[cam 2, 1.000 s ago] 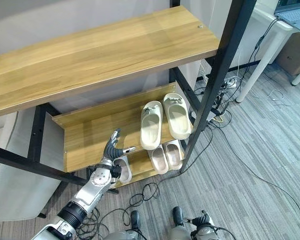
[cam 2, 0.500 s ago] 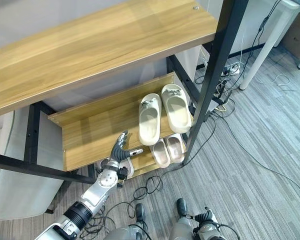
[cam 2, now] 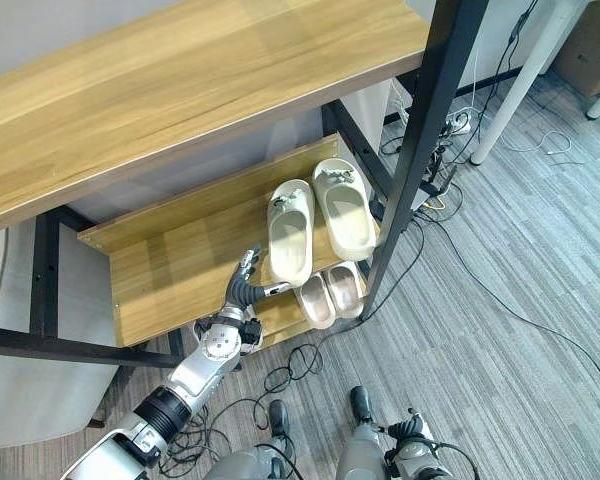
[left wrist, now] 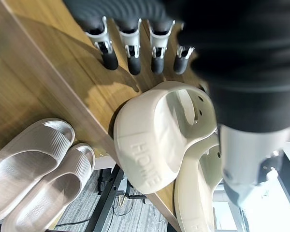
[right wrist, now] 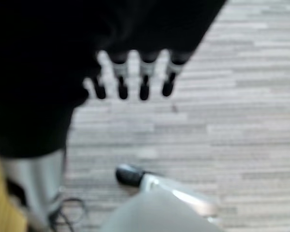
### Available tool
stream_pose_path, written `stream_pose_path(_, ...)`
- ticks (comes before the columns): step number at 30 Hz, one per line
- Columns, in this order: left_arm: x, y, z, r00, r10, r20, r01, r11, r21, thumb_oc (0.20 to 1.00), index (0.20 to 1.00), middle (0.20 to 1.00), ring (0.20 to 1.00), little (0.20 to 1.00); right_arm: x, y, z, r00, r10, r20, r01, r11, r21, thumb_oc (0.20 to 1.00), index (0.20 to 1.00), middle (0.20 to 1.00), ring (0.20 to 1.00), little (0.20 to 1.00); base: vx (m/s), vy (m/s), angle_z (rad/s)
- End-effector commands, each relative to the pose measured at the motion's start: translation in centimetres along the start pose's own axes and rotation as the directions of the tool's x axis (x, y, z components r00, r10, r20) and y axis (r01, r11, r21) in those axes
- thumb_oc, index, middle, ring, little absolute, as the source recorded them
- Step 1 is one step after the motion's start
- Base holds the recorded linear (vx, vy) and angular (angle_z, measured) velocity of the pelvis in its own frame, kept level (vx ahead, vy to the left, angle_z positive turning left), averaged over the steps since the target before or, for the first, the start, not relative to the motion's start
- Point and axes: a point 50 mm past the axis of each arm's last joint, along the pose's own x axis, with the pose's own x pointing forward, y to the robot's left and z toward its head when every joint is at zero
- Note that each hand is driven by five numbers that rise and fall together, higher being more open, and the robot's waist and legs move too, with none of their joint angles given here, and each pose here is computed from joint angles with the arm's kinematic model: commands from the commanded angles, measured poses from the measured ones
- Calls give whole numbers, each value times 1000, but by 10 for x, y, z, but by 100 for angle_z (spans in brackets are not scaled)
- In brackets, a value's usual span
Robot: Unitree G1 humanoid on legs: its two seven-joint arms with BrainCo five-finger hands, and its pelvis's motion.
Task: Arrange the slippers neatly on the shoe rack.
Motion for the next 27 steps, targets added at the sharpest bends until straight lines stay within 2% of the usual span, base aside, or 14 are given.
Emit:
stream_pose_path(1,12,-27,23,996,-65,68,68,997,-42,1000,1000,1000,1000,1000,4,-7,18,999,-35,28,35,999,23,1000,1000,1000,1000,1000,0,0,0)
stream_pose_path(27,9,-54,18,990,-141,14,141,987,-71,1000,1000,1000,1000,1000,4,-7,26,998,-40,41,39,999,21,1000,1000,1000,1000,1000,0,0,0)
